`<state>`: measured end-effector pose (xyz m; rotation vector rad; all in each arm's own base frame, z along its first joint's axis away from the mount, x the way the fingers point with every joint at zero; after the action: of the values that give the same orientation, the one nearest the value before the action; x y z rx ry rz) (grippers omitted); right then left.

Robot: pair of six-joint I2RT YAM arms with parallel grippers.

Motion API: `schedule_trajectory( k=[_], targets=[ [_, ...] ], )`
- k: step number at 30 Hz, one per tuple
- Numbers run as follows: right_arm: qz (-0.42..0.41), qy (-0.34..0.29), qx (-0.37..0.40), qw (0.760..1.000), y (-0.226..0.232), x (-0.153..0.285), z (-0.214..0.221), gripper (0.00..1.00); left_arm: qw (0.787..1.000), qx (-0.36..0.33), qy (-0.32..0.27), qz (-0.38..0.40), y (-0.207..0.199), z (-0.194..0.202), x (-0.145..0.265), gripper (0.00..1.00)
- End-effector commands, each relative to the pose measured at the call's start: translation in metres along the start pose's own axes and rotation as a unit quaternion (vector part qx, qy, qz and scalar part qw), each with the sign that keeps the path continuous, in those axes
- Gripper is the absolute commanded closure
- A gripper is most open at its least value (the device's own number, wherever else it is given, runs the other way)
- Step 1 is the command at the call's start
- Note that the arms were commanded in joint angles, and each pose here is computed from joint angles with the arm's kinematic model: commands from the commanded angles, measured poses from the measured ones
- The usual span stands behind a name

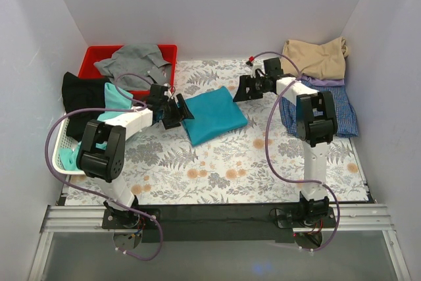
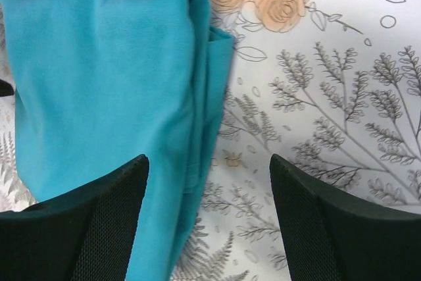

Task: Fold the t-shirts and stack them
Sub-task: Fold the tshirt, then neatly place the folded tshirt to the corner

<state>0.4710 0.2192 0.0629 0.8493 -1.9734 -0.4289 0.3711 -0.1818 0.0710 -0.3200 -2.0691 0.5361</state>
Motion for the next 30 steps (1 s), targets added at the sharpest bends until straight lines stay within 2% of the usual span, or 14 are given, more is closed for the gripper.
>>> schedule_trajectory(
  k=[1, 6, 10, 11, 16, 23, 30],
  targets=[
    [-0.082, 0.007, -0.01, 0.997, -0.001, -0.001, -0.006, 0.2, 1.0, 0.008, -0.011, 0.007, -0.001, -0.005, -0.006, 0.31],
    [-0.122, 0.037, -0.025, 0.992, -0.007, -0.012, 0.011, 0.2, 1.0, 0.012, -0.009, 0.023, -0.003, -0.009, -0.023, 0.3],
    [-0.157, 0.074, -0.058, 0.983, -0.001, -0.015, 0.031, 0.19, 0.999, 0.016, 0.013, 0.04, -0.004, -0.004, -0.04, 0.3],
    [-0.159, 0.078, -0.045, 0.983, -0.002, -0.015, 0.034, 0.19, 0.999, 0.016, 0.013, 0.046, -0.006, -0.005, -0.042, 0.3],
    [-0.122, 0.109, -0.031, 0.986, 0.001, -0.018, 0.056, 0.19, 0.998, 0.01, 0.022, 0.064, -0.008, -0.002, -0.052, 0.3],
    [-0.106, 0.147, -0.05, 0.982, 0.01, -0.022, 0.095, 0.19, 0.996, -0.015, 0.026, 0.085, -0.016, -0.015, -0.065, 0.31],
    [-0.083, 0.129, -0.069, 0.986, 0.015, -0.015, 0.11, 0.19, 0.996, -0.029, 0.03, 0.083, -0.018, -0.026, -0.076, 0.31]
  ],
)
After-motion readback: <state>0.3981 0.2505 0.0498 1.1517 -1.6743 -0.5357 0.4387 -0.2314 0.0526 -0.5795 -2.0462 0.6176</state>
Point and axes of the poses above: each gripper's point midway between its finger pads, its own x axis back along the fingers, its own y axis along the line the jaws close on, z = x × y, the point moved 1 cm from there along x, back along the fingers, and after that the axes turned 9 degrees about -x, right-handed, at the moved point
